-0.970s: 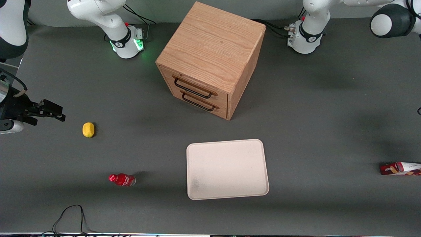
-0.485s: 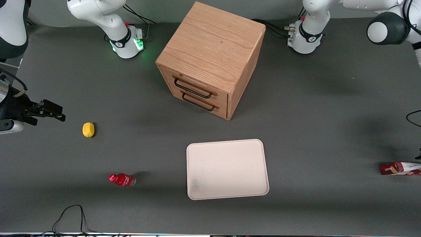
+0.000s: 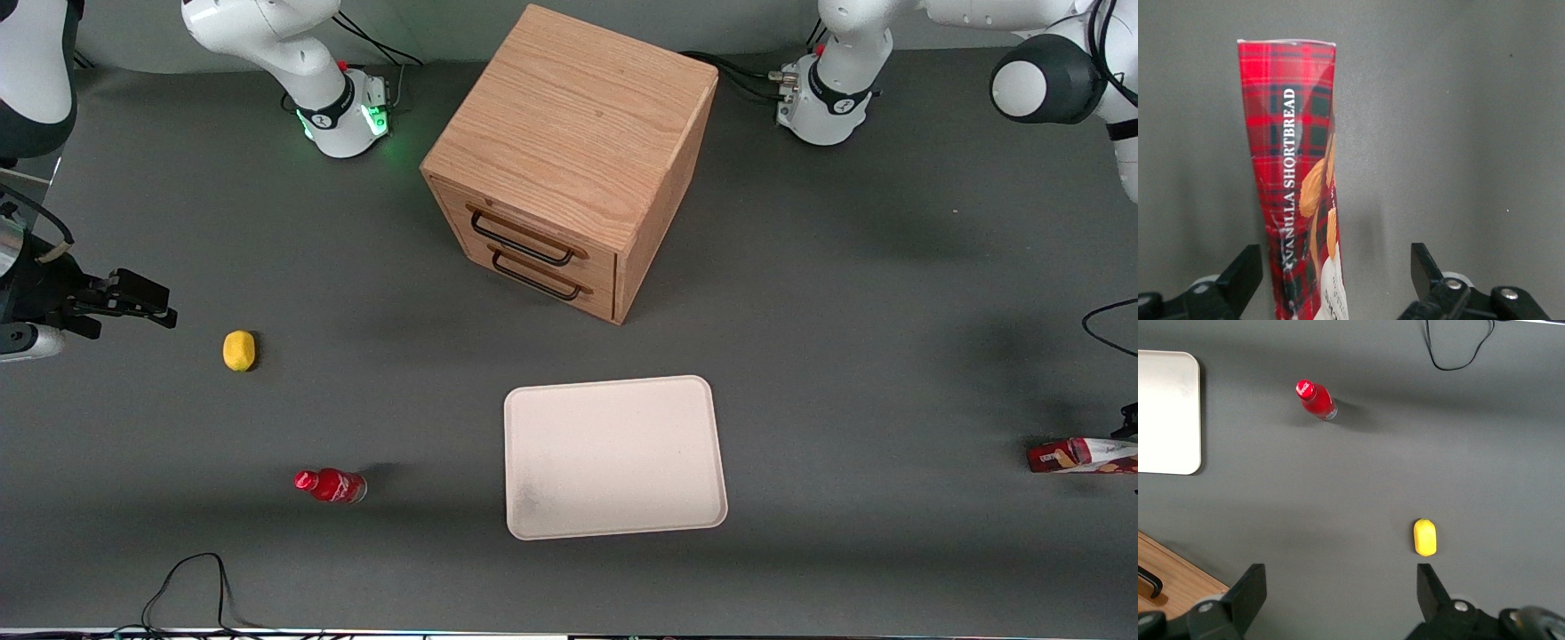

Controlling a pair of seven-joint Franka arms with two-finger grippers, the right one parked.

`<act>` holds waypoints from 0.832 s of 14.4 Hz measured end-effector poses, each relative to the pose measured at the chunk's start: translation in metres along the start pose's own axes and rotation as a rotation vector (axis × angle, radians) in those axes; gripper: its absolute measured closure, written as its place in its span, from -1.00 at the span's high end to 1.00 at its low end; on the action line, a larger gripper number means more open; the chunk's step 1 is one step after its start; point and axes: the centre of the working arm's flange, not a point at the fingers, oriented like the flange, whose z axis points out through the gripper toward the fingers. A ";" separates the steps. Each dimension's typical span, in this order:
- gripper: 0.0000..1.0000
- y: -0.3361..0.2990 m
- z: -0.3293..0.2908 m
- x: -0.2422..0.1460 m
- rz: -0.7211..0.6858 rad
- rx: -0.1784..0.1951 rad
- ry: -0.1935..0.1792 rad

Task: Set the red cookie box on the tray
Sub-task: 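Close the left gripper on the cookie box and lift it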

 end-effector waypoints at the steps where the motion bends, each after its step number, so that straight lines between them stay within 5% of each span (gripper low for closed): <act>1: 0.93 0.000 0.000 0.000 0.000 0.004 -0.002; 6: -0.15 -0.004 -0.001 -0.006 0.003 0.071 -0.044; 9: -0.80 -0.003 -0.005 -0.007 0.004 0.074 -0.046; 12: -0.87 -0.003 -0.005 -0.007 0.004 0.074 -0.046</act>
